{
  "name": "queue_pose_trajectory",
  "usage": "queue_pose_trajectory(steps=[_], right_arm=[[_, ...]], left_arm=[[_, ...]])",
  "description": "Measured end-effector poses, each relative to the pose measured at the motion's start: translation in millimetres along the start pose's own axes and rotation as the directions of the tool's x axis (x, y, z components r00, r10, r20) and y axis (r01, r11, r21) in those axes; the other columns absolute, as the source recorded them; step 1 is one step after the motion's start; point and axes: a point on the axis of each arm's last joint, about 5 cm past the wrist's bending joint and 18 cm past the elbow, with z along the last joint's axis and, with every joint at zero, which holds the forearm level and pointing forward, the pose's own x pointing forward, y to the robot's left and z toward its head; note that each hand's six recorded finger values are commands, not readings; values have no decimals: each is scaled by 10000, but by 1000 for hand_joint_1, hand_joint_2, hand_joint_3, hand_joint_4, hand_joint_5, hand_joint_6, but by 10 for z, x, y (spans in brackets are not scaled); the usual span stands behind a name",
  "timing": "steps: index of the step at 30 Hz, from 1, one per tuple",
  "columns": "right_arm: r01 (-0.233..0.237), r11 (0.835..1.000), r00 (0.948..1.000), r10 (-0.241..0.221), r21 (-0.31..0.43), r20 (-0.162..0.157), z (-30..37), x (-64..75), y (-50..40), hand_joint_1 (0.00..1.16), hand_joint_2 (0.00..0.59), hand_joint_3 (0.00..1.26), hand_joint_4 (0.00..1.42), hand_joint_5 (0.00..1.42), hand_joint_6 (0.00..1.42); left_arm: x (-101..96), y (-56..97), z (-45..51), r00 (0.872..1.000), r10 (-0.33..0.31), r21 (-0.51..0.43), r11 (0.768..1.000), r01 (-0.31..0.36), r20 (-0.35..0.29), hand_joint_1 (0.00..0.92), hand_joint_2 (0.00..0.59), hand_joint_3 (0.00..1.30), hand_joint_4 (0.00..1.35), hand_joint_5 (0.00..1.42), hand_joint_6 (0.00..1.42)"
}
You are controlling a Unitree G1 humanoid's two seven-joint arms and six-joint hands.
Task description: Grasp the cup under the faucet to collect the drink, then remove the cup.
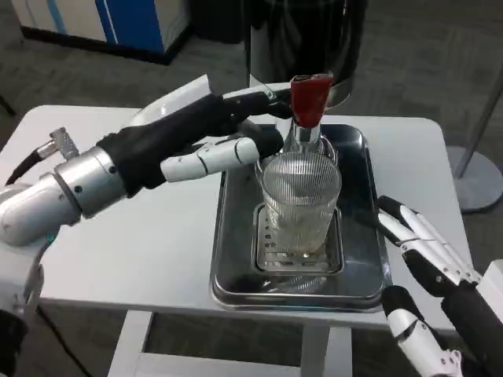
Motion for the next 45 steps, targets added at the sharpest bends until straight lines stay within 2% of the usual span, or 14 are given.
queue_pose_trajectory(steps=[6,8,12,19,23,28,33,38,45], right_arm=[[-27,10000,10000,27,-3,-13,-4,-1,1,0,525,105,0,0,127],[-29,10000,10000,29,-4,-13,-4,-1,0,0,525,105,0,0,127],[-34,10000,10000,34,-6,-18,-4,-2,0,0,525,105,0,0,127],[-43,10000,10000,43,-3,-25,-4,-4,1,0,525,105,0,0,127],[-59,10000,10000,59,20,-8,-2,-2,5,0,525,105,0,0,127],[-61,10000,10000,61,18,-8,-2,-2,5,0,525,105,0,0,127],[-39,10000,10000,39,27,8,-3,4,3,0,525,105,0,0,127],[-15,10000,10000,15,41,-23,-14,19,2,0,525,105,0,0,127],[17,10000,10000,-17,63,45,-24,50,5,0,524,105,6,0,126]], left_arm=[[-52,-56,-50,9973,690,-824,9944,-666,266,0,184,132,31,118,405],[-56,-55,-59,9908,1245,-1388,9835,-1161,530,0,185,137,43,124,432],[-68,-48,-73,9835,1683,-1924,9694,-1528,669,0,186,153,81,156,465],[-64,-30,-85,9792,1877,-2552,9531,-1627,766,0,188,221,181,272,605],[11,29,-43,9781,1776,-2724,9516,-1425,1087,0,191,234,201,292,625],[82,101,2,9814,1352,-2642,9597,-955,1365,0,181,233,204,297,630],[120,120,8,9882,826,-2418,9691,-493,1294,0,182,233,204,295,621],[154,155,44,9899,371,-1848,9827,-113,1367,0,182,233,195,281,606],[165,143,50,9883,120,-1281,9917,77,1520,0,181,233,172,244,552]])
